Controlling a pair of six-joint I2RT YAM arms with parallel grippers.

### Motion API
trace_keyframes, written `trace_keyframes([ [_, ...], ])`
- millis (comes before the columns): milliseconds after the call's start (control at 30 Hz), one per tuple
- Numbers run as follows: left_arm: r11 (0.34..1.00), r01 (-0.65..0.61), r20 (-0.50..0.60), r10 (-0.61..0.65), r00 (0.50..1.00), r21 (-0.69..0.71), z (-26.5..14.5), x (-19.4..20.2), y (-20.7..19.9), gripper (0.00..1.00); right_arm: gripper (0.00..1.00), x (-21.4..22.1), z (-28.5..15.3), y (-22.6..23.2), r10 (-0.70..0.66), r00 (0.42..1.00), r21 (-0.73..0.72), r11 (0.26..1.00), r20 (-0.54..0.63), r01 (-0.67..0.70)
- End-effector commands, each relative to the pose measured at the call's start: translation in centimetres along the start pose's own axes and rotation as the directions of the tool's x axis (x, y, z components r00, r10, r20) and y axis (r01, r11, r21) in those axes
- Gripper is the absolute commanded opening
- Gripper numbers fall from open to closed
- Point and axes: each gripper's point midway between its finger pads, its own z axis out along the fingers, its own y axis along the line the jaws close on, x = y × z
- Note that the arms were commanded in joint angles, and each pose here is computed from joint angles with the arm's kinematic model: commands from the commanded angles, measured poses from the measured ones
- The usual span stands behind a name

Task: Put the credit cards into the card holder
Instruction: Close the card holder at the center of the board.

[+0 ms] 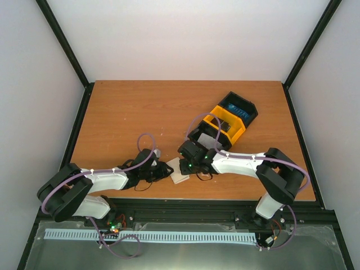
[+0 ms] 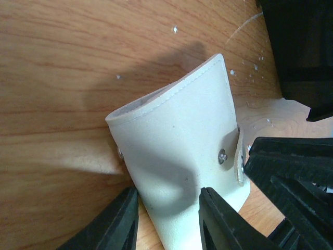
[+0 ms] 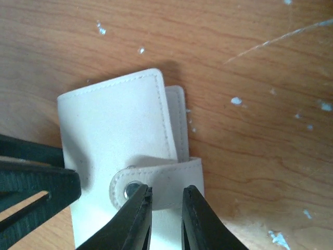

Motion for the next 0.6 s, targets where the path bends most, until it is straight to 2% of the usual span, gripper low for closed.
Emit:
trace_keyframes([
  [0, 0.996, 0.013, -0.045, -0.017, 0.999, -0.093, 0.2, 1.6, 2.7, 0.34, 0.18, -0.8, -0.9, 1.9, 0.059, 0.998, -0.121, 0.991, 0.027, -0.055],
  [567, 0.996, 0.008, -0.053, -0.013, 0.999, -0.092, 0.3, 1.7, 2.7, 0.34, 0.18, -1.2, 0.3, 1.6, 0.069, 0.997, -0.115, 0.991, 0.017, -0.066],
])
